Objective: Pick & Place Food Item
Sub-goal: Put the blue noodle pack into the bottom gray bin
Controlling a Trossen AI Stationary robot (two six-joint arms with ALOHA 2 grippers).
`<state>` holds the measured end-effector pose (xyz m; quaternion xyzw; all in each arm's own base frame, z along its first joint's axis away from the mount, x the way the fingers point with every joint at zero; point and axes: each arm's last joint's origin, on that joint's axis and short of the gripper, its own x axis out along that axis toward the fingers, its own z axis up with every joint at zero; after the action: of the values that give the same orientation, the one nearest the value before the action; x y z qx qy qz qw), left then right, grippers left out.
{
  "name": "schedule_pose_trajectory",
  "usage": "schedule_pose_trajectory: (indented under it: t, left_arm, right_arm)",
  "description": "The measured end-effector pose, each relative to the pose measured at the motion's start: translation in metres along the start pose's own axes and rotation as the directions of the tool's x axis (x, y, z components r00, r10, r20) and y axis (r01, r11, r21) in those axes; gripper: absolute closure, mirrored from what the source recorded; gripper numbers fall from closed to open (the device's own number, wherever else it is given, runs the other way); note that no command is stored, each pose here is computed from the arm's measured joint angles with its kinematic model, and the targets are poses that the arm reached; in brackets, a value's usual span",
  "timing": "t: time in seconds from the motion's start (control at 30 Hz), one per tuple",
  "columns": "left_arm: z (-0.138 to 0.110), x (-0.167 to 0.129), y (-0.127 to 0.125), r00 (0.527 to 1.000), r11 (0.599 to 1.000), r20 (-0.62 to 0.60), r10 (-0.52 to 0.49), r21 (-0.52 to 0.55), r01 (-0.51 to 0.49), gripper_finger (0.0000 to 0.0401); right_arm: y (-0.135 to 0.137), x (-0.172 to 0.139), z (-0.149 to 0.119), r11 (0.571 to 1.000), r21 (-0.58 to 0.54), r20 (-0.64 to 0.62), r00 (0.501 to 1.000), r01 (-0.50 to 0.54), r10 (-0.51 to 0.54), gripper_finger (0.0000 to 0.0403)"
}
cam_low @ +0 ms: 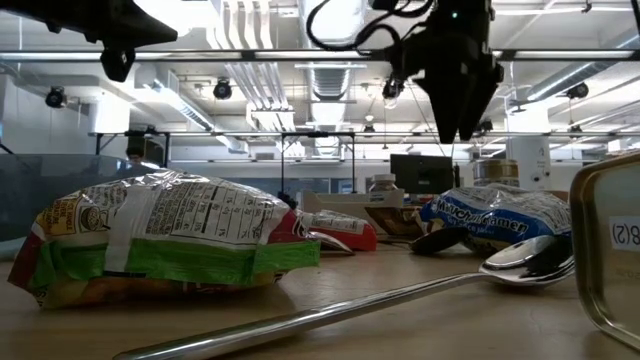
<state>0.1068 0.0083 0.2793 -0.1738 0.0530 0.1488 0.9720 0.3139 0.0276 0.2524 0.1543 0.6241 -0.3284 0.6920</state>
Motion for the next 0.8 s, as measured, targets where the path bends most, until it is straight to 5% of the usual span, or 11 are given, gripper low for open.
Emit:
schedule_pose_trajectory:
  t: [0.4, 0.8]
  left_arm:
    - [0.0, 0.0, 0.0, 1.0, 1.0, -0.002, 0.001, 0.001, -0.001, 0.0401]
    - [-0.001, 0.0, 0.0, 1.0, 1.0, -0.006, 0.002, -0.025, -0.003, 0.0401]
  right_arm:
    - [0.029, 0.039, 0.006, 0.999, -0.051, -0.082, 0.996, 0.017, -0.021, 0.0046]
    - [0.05, 0.035, 0.001, 0.987, -0.071, -0.064, 0.988, -0.145, 0.14, 0.0046]
